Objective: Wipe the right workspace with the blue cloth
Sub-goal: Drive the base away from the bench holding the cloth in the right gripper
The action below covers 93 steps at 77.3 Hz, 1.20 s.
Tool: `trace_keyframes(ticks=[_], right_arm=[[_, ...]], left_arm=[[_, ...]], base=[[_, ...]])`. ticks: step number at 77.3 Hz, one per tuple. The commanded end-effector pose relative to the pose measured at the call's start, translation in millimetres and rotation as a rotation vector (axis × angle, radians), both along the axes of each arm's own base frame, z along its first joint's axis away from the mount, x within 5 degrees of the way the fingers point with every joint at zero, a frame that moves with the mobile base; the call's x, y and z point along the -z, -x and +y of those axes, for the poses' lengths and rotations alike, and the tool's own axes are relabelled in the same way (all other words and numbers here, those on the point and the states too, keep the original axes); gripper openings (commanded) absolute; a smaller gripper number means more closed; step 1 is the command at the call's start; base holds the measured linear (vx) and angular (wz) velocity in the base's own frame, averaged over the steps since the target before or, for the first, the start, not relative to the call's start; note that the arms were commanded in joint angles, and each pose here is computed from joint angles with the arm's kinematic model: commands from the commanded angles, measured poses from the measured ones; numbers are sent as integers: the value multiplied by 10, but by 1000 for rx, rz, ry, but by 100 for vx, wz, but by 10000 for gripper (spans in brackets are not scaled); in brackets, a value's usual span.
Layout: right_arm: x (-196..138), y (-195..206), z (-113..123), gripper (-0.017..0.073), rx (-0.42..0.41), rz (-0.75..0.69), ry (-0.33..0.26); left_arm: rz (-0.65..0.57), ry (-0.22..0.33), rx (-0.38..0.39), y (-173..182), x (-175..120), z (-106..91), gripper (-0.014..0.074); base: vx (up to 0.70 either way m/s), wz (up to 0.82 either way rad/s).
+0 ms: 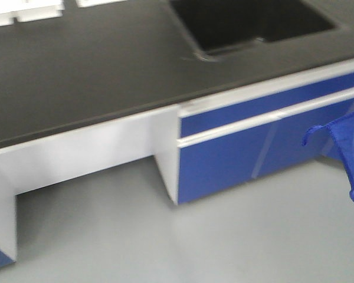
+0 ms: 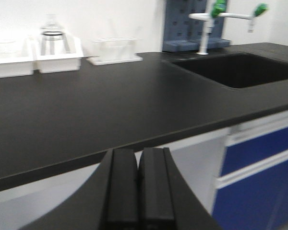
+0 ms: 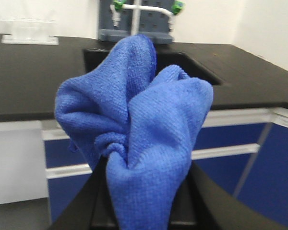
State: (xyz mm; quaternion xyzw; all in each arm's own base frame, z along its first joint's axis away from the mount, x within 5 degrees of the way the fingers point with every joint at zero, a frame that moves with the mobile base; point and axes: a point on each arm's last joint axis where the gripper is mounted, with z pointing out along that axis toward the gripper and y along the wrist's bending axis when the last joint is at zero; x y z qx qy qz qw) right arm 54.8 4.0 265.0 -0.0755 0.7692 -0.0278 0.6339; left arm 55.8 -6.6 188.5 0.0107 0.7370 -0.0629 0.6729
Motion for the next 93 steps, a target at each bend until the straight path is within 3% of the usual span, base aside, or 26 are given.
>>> trace_keyframes(ticks=[1,93], right_arm=[[-175,-3,-7,-4,7,-113,-3],[-175,-3,-7,-4,7,-113,-3]], left_arm=[[-119,14,-8,15,-167,9,-6],[-119,14,-8,15,-167,9,-6]], base=[[-28,-64],[-19,-65]])
